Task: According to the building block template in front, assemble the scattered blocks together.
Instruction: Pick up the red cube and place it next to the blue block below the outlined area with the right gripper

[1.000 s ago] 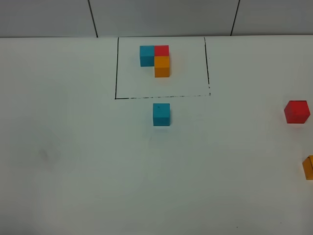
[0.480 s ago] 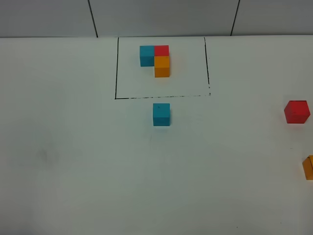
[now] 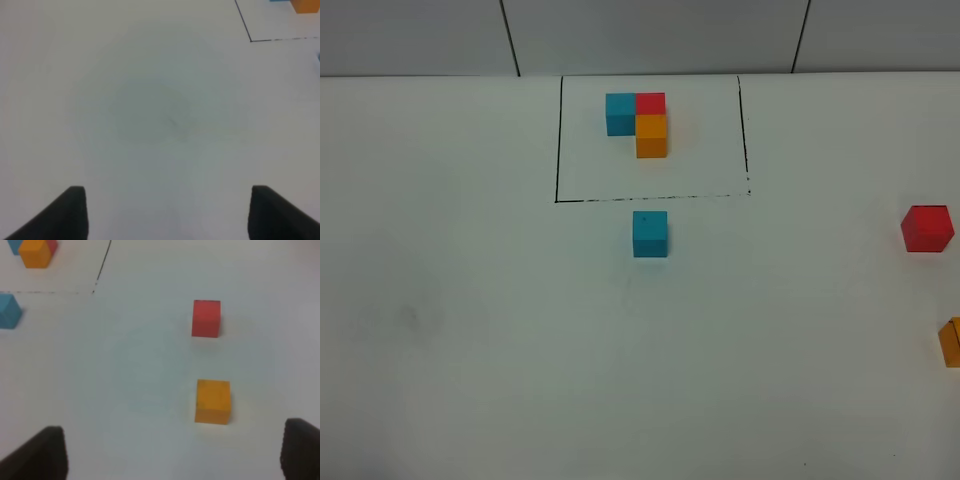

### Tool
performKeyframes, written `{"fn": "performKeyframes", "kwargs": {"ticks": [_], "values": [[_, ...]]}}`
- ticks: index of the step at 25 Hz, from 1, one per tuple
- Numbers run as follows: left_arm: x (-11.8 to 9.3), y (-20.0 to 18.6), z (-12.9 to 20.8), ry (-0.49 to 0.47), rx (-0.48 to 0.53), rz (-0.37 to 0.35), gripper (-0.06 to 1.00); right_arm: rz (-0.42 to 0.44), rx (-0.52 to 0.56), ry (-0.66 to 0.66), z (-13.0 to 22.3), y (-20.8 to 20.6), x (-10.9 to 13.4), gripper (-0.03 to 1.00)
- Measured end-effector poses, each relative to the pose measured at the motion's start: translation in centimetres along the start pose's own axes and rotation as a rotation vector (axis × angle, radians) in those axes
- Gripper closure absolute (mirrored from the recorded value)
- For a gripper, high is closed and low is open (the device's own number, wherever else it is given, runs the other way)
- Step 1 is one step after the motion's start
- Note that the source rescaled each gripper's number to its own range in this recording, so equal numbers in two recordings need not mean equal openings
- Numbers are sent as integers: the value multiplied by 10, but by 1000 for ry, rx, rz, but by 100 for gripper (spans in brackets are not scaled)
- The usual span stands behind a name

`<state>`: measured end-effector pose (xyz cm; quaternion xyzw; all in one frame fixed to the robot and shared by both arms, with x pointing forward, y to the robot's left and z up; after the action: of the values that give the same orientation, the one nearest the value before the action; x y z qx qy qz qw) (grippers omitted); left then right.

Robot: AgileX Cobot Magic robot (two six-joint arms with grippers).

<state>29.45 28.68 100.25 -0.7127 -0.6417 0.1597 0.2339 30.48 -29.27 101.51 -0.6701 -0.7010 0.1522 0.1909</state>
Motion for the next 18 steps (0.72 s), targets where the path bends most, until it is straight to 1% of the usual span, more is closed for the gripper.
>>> {"fn": "performKeyframes", "kwargs": {"ticks": [18], "values": [[2, 0, 0, 27, 3, -13, 44, 0, 0, 0, 0, 0, 0, 23]]}}
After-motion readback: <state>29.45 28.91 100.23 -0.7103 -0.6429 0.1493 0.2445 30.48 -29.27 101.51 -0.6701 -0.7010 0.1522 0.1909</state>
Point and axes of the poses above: a point on each arm's last joint axis where the gripper is mounted, y pointing out along that axis toward the gripper, x along the wrist's bending axis when the last joint is at zero, z = x × y, the point moved 8 cm from there along y, pointing out along that axis toward the gripper, and after that the axes turned 6 degrees about y, right-handed, at the moved point
